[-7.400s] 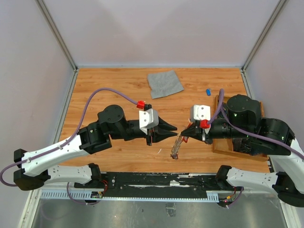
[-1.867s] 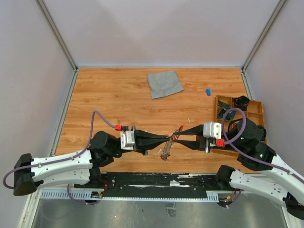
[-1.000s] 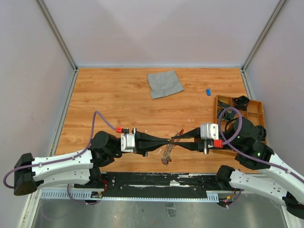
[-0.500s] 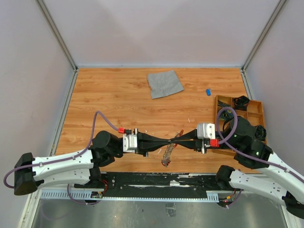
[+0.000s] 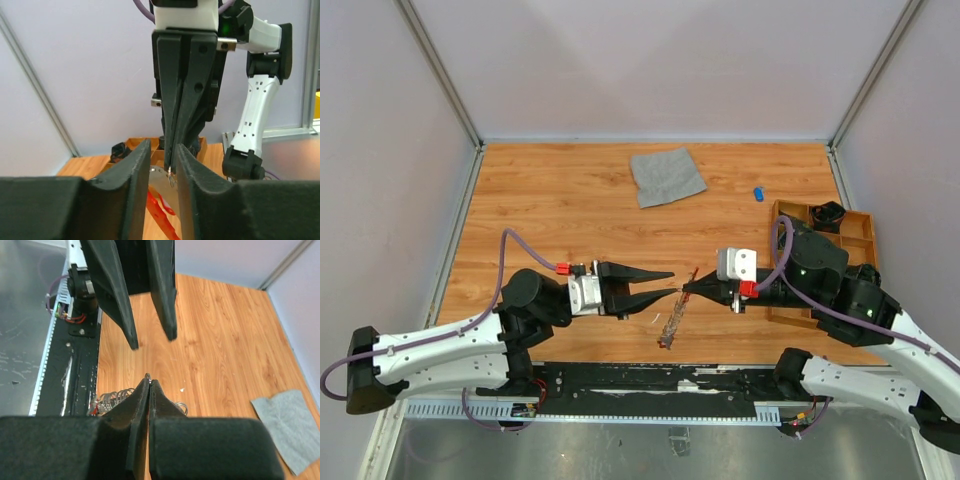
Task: Put the keys on the keyring
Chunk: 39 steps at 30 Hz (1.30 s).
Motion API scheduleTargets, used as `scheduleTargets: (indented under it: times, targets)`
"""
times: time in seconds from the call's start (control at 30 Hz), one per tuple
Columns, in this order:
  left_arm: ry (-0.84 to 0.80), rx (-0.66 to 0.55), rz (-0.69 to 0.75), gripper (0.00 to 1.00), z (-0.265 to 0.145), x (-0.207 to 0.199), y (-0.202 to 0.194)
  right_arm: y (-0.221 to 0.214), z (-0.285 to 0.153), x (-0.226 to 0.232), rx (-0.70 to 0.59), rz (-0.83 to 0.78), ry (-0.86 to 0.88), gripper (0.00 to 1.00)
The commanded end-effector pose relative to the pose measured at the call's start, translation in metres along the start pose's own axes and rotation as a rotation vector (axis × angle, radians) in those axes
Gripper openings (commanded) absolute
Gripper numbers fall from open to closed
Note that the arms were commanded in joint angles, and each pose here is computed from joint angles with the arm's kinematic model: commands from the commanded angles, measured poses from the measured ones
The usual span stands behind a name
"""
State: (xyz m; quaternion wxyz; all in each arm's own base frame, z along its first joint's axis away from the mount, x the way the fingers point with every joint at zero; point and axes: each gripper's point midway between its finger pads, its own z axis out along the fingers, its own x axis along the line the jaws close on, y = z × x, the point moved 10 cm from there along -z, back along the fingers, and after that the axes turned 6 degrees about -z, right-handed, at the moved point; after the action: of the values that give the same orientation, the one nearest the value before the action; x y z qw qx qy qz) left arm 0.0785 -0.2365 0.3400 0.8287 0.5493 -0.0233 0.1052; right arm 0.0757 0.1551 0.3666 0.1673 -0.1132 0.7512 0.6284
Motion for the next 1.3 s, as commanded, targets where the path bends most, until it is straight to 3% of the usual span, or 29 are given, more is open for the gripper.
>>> scheduleTargets:
  times: [0.0,0.23,0.8,1.27]
  targets:
    - [0.059,0.026,0.06,0.35,-0.001,0.007,0.014,0.004,-0.014,-0.008,0.089,-0.049,-0.066,0.0]
    - [0.026,0.117,0.082,0.35,0.004,0.008,0.01,0.004,-0.019,-0.012,0.164,-0.075,-0.075,0.0]
    - [-0.003,0.209,0.001,0.36,0.018,0.007,-0.007,0.011,-0.018,-0.011,0.093,-0.101,-0.057,0.0]
    - [0.01,0.249,0.006,0.32,0.016,0.008,-0.013,0.014,-0.014,-0.011,0.05,-0.109,-0.041,0.0]
